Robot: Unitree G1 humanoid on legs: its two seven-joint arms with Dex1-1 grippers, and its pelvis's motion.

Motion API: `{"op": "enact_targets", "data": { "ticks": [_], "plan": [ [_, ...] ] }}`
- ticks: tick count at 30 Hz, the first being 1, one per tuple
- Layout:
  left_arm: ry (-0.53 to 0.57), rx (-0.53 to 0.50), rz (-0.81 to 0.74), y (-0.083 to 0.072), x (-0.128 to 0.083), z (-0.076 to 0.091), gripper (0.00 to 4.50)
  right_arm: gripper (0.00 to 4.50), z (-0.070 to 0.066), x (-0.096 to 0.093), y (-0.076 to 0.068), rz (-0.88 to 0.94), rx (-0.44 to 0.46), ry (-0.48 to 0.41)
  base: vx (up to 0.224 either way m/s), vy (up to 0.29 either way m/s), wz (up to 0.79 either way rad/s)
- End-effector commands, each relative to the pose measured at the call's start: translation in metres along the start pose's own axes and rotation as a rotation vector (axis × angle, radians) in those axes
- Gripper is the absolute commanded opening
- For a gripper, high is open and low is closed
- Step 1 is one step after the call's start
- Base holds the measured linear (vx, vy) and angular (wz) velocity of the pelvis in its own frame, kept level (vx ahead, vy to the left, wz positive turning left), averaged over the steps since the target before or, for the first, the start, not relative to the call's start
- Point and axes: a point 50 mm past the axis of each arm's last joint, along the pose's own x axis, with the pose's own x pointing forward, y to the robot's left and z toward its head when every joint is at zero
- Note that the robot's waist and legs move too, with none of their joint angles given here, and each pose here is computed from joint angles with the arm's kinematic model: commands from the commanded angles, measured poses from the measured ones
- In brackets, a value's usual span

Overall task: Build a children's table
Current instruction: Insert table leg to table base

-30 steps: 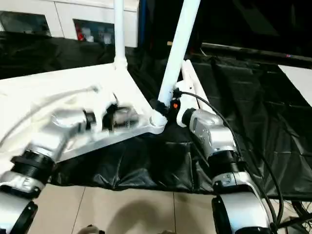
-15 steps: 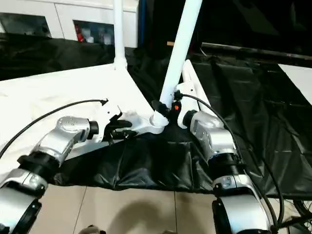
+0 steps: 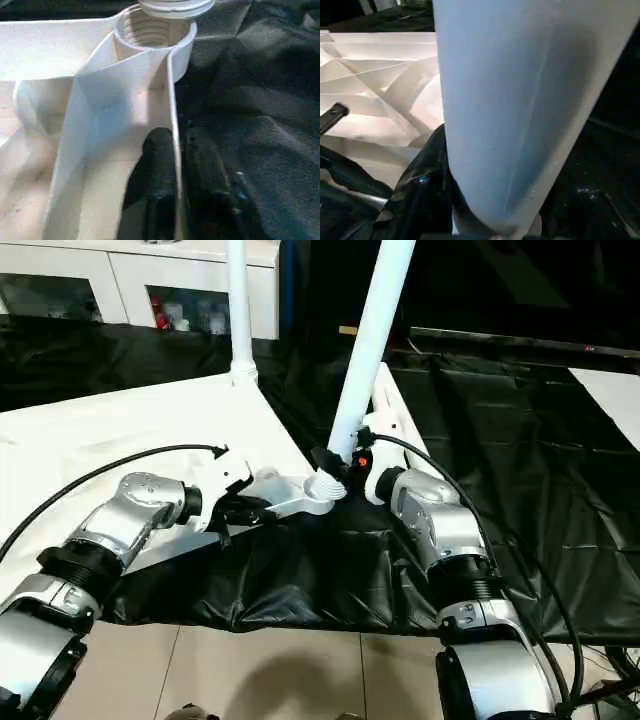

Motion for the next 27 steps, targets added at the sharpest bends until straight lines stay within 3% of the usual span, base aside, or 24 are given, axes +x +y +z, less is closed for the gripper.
{"op": "enact_targets", "data": {
  "ticks": [1, 3, 14, 21, 27],
  "plan": [
    [0.031, 0.004, -0.013, 0.001, -0.001, -0.004, 0.26, 1.87, 0.007, -0.002, -0.003, 0.009, -0.035, -0.007, 0.000, 0.000, 0.00],
    [0.019, 0.008, -0.032, 0.000, -0.002, -0.003, 0.02, 1.87, 0.007, -0.002, -0.001, 0.033, -0.041, -0.001, 0.000, 0.000, 0.00],
    [0.006, 0.136, -0.169, -0.013, -0.010, -0.014, 0.00, 1.87, 0.006, 0.002, 0.011, 0.185, -0.064, 0.051, 0.000, 0.000, 0.00],
    [-0.007, 0.132, -0.180, -0.013, -0.017, -0.017, 0.00, 1.87, -0.006, 0.002, 0.024, 0.301, -0.053, 0.128, 0.000, 0.000, 0.00],
    [-0.008, 0.129, -0.176, -0.012, -0.019, -0.018, 0.00, 1.87, -0.010, 0.001, 0.024, 0.312, -0.059, 0.152, 0.000, 0.000, 0.00]
  ]
}}
